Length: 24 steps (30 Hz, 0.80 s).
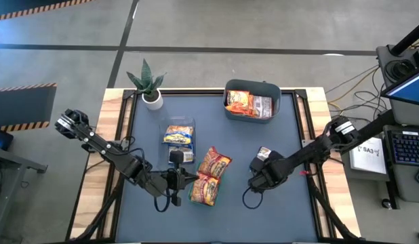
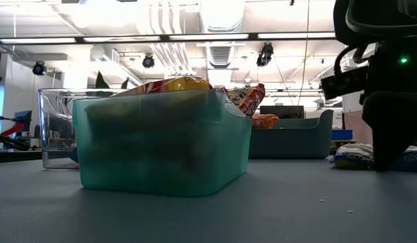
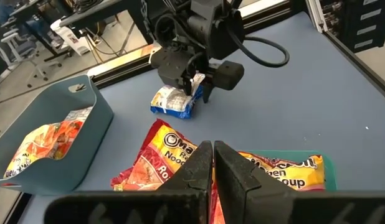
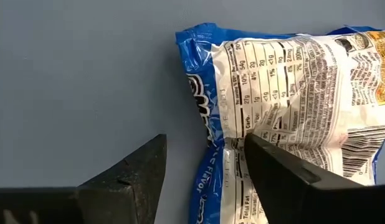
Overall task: Sort Maruchan noodles
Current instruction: Put the blue noodle pack into the transparent bin
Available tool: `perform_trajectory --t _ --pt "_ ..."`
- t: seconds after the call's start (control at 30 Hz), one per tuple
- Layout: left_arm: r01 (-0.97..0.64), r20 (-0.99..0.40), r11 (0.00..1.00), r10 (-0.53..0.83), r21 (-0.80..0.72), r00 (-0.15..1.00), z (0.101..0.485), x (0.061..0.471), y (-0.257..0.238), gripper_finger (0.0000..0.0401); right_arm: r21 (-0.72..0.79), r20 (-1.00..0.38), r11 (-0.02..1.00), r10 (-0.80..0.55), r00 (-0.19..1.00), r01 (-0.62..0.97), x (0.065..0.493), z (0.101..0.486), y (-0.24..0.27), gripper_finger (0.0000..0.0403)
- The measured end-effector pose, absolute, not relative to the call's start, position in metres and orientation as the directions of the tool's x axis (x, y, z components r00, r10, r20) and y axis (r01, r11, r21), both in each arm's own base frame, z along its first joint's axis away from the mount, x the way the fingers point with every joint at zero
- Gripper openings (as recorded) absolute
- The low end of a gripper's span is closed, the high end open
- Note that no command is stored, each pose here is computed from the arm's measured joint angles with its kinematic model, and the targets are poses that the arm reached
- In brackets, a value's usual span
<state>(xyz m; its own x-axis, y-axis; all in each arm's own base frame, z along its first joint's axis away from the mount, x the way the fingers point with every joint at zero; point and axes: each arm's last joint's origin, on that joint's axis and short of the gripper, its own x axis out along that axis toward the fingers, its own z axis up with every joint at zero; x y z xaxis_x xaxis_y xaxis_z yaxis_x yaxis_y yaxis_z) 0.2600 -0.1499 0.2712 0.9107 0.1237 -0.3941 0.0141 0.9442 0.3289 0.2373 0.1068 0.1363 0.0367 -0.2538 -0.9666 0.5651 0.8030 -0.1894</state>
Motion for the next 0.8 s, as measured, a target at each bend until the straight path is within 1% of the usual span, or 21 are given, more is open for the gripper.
perform_trajectory --t 0.13,0.23,0.33,0.47,0.5,0.7,0.8 --pt "0.014 -0.394 0.944 0.124 0.329 0.911 0.271 0.26 -0.15 0.0 -0.21 -0.963 0.801 -0.27 0.025 0.561 0.239 0.136 0.108 0.0182" --pt "0.014 -0.394 0.944 0.124 0.329 0.911 0.271 0.26 -0.15 0.0 -0.224 -0.958 0.801 -0.287 0.028 0.556 0.241 0.141 0.108 0.015" --pt "0.014 -0.394 0.944 0.124 0.329 0.911 0.271 0.26 -0.15 0.0 -0.217 -0.956 0.806 -0.29 0.048 0.551 0.243 0.148 0.108 0.0104" --pt "0.014 -0.394 0.944 0.124 0.328 0.911 0.271 0.26 -0.15 0.0 -0.207 -0.956 0.818 -0.284 0.065 0.536 0.243 0.153 0.108 0.0031" --pt "0.013 -0.392 0.945 0.124 0.328 0.911 0.271 0.26 -0.15 0.0 -0.206 -0.957 0.824 -0.283 0.068 0.528 0.243 0.155 0.108 0.002" --pt "0.006 -0.372 0.95 0.117 0.313 0.921 0.273 0.261 -0.151 0.0 -0.167 -0.957 0.834 -0.265 0.115 0.526 0.241 0.167 0.107 0.0009" --pt "0.003 -0.366 0.951 0.116 0.309 0.923 0.274 0.262 -0.151 0.0 -0.145 -0.949 0.835 -0.269 0.164 0.531 0.238 0.178 0.106 0.0009"
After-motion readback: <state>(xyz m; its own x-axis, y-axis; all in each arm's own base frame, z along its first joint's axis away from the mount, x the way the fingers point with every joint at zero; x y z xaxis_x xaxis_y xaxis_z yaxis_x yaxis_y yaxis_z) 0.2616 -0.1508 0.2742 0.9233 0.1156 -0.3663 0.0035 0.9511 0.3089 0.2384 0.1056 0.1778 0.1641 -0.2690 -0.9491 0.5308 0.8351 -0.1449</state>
